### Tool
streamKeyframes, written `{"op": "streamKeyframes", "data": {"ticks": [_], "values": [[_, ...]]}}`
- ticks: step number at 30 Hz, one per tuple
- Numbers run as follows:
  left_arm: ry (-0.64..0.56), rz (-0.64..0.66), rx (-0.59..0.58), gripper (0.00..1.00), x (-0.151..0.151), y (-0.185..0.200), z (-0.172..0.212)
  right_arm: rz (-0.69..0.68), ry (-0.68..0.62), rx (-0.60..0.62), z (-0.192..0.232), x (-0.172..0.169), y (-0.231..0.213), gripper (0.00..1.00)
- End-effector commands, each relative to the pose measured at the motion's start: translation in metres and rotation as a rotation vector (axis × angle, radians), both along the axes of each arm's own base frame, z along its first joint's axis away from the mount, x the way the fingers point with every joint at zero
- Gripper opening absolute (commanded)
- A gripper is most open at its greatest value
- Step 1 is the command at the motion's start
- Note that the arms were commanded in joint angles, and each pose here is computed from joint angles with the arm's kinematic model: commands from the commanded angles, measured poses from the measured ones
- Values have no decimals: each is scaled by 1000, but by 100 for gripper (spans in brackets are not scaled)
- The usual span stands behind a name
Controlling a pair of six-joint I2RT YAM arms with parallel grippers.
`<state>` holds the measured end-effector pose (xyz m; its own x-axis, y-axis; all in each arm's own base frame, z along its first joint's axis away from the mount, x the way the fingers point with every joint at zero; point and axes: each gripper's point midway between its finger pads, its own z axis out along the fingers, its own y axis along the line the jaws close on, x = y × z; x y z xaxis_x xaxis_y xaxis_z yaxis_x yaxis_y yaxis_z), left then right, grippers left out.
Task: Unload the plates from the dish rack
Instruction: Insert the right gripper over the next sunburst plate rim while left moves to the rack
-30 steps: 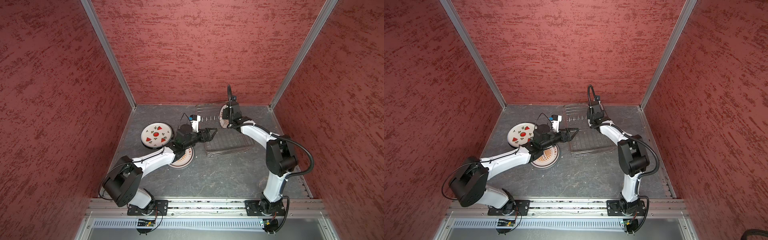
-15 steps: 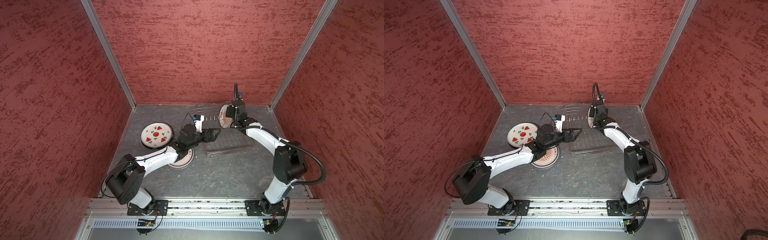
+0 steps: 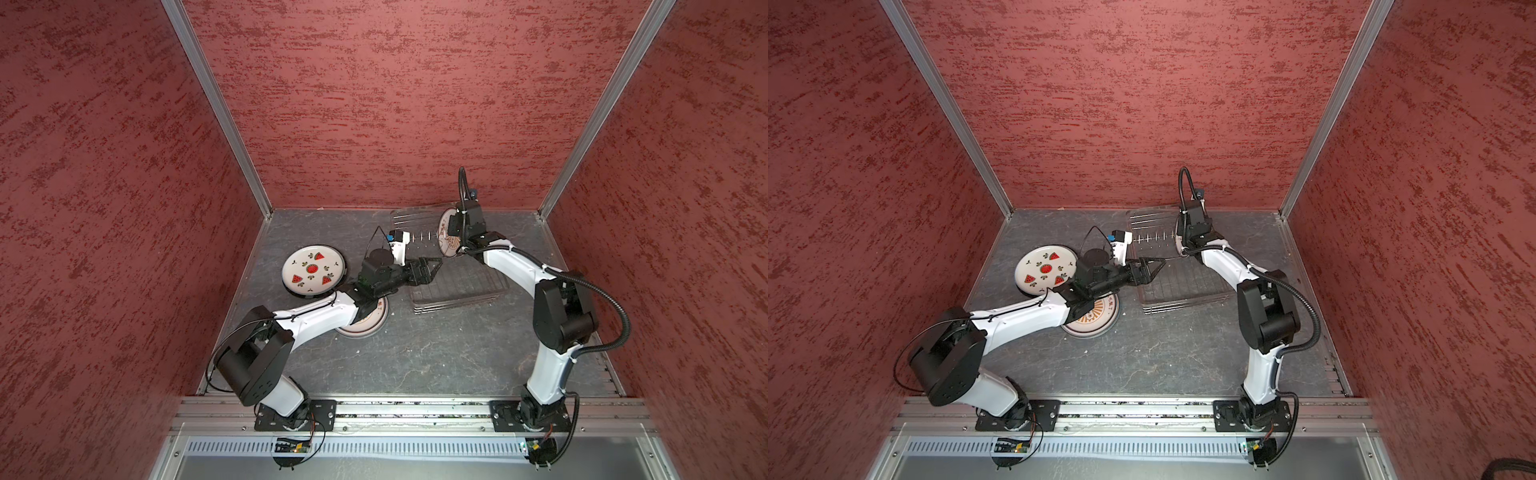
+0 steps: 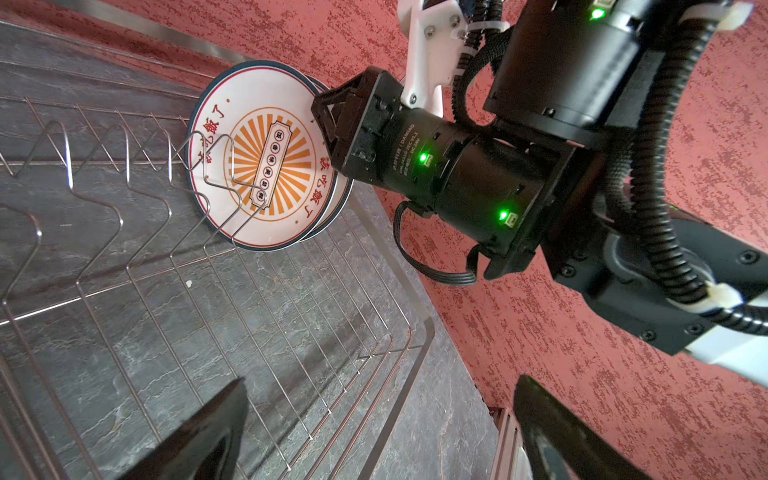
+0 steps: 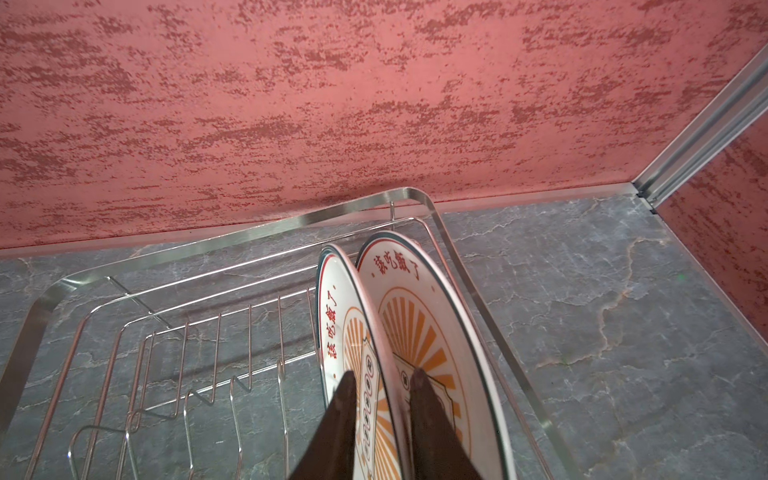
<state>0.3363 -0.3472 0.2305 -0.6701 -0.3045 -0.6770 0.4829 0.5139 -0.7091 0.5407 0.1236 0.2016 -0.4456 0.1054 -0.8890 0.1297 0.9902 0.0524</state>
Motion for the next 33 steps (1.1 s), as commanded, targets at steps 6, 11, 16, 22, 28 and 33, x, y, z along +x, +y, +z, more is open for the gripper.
{"op": "streamKeyframes", "data": {"ticks": [6,11,16,22,28,33], "values": [[-40,-18,-23,99,2,-8,13,-3,38,33,-17,6,-1,25],[-37,-16,-23,99,1,-7,11,-4,46,59,-21,8,-2,19],[-36,-11,-20,99,1,-5,10,-23,36,48,-16,8,-4,11],[-34,-14,-20,99,0,-4,9,-51,-12,9,9,3,-3,8],[-42,7,-42,99,2,6,9,-113,-62,-84,34,-8,-6,7],[-38,21,-43,99,3,14,9,-143,-105,-133,53,-16,-16,5]]}}
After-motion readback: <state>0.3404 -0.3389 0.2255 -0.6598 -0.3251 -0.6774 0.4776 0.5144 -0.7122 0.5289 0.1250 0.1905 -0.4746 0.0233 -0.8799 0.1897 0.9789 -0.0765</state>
